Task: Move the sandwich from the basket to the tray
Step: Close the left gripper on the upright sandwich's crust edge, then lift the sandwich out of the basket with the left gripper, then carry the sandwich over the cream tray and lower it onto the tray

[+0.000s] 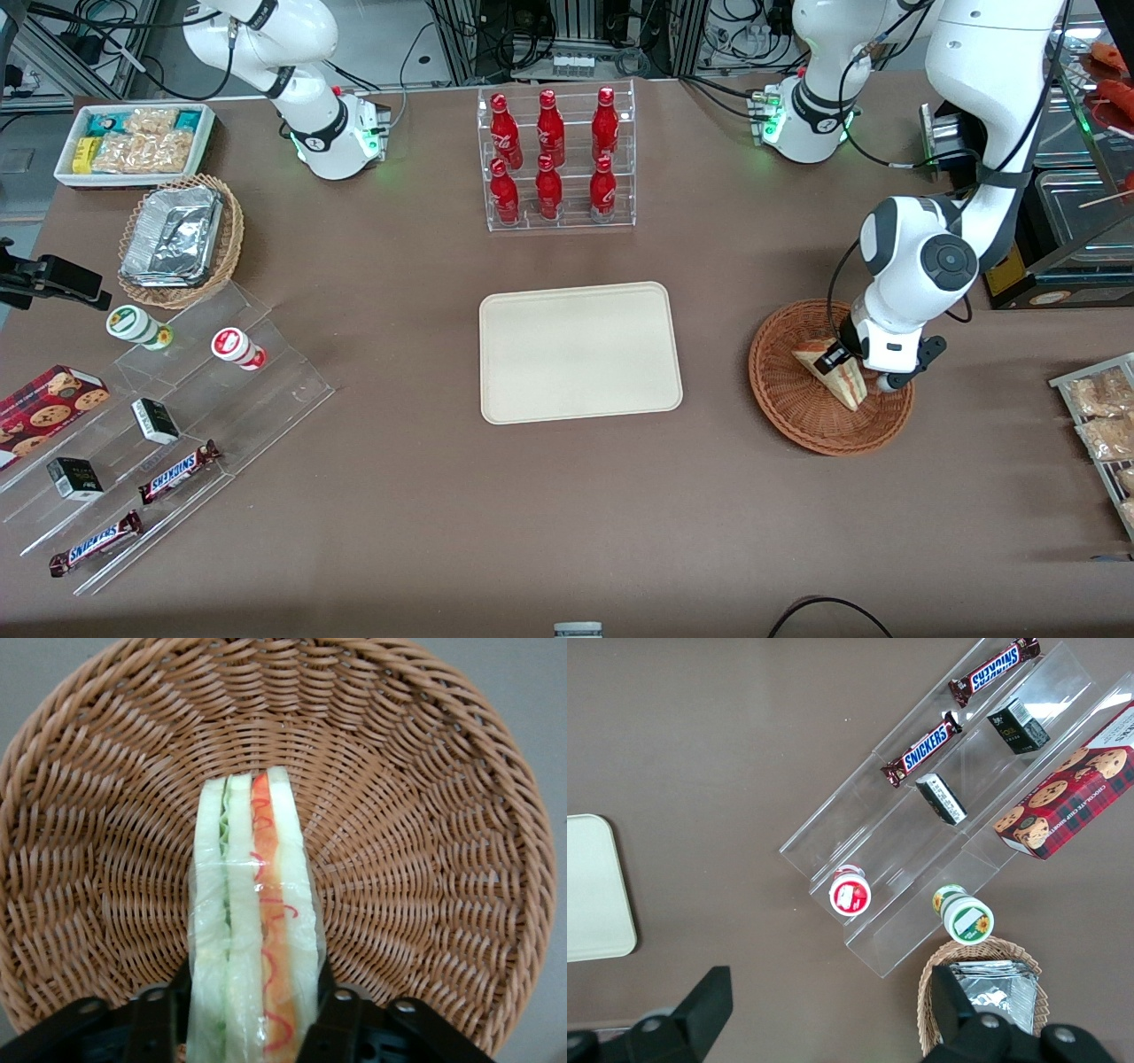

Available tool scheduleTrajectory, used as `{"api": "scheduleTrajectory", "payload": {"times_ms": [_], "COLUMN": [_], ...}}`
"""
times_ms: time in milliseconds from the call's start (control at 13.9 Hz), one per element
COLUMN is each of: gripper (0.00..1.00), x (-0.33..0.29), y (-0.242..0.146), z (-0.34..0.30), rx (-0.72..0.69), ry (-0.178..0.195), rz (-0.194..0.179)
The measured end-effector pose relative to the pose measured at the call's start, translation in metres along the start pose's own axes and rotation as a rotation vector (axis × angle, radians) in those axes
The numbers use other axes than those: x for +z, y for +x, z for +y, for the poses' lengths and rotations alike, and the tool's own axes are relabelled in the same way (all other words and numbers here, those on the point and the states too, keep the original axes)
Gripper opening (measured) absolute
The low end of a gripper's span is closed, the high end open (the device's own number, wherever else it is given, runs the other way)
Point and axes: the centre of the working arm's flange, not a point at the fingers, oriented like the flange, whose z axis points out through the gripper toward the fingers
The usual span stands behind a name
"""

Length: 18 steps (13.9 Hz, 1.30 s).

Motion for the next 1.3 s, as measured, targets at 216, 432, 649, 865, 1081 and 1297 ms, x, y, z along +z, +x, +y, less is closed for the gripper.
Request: {"api": "scheduleTrajectory", "payload": {"times_ms": [216,432,649,865,1081,1297], "gripper": [0.32,0.19,0.19,0.19,0.19,0.19], "x": [-0.051,-0.134,-0.170,-0.166,-0.147,-0.108], "y": [0.012,0.013,-0.026,-0.088,-0.148,-0.206], "z": [0.013,0.048,0.115,0.190,0.256,0.310], "rx": [0.024,0.076,0.182,0.303,0.401,0.484], "ry": [0.038,0.040,-0.005,-0.033,-0.053,-0.040], "rz": [-0.036,-0.039,-0.011,-0.017,-0.036,-0.047]}}
